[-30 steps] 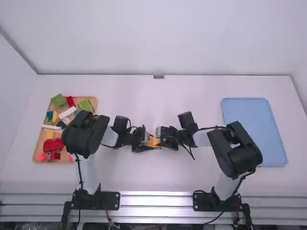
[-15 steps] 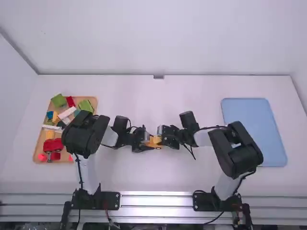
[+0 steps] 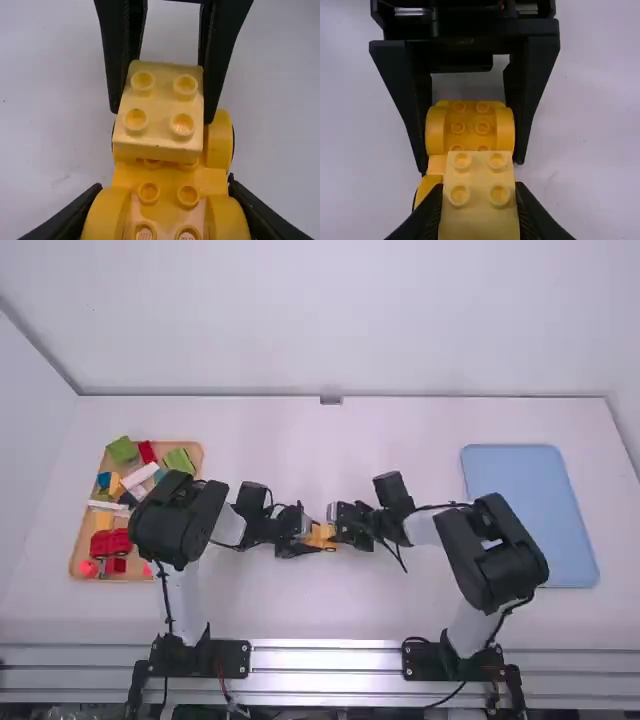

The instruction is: Assemble lego blocks to make yellow taxi

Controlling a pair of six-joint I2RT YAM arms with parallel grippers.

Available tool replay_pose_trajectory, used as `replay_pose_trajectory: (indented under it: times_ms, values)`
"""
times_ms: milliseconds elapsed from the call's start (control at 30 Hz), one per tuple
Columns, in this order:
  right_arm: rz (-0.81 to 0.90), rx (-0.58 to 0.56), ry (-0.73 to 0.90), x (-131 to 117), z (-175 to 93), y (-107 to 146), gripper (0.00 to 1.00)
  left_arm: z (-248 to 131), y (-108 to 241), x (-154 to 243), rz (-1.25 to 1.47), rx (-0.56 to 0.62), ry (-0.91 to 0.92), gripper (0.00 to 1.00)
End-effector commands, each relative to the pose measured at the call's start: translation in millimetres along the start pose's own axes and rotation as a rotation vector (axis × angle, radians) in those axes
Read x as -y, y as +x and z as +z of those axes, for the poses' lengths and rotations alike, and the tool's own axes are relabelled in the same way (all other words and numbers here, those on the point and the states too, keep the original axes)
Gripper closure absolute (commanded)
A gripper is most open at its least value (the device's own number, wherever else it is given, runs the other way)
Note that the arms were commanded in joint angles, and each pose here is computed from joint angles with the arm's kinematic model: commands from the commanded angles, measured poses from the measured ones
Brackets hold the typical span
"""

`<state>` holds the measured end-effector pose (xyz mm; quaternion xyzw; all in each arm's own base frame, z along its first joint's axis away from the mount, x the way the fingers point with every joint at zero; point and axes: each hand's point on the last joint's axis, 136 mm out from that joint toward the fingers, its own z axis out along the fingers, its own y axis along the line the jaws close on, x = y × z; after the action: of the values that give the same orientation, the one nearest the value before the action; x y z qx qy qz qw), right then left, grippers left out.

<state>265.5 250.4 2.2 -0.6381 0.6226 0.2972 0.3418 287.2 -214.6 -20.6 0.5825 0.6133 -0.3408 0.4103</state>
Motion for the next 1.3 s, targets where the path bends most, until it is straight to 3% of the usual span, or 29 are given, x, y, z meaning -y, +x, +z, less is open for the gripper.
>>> replay_pose_trajectory:
  times_ms: [0,733,967,1267]
  values:
    - [0.009,-0.025,0.008,0,-2,2,0.74,2,22,3,-0.031,-0.092,-0.023,0.55]
    - [-0.014,0.031,-0.011,0,-4,-13,0.75,1,23,2,-0.036,-0.094,-0.029,0.55]
    - [0.003,0.102,-0.021,1,-23,-27,0.75,1,23,2,-0.036,-0.093,-0.030,0.55]
    - [0.000,0.039,-0.028,-10,-14,-10,0.75,1,22,0,-0.035,-0.092,-0.030,0.56]
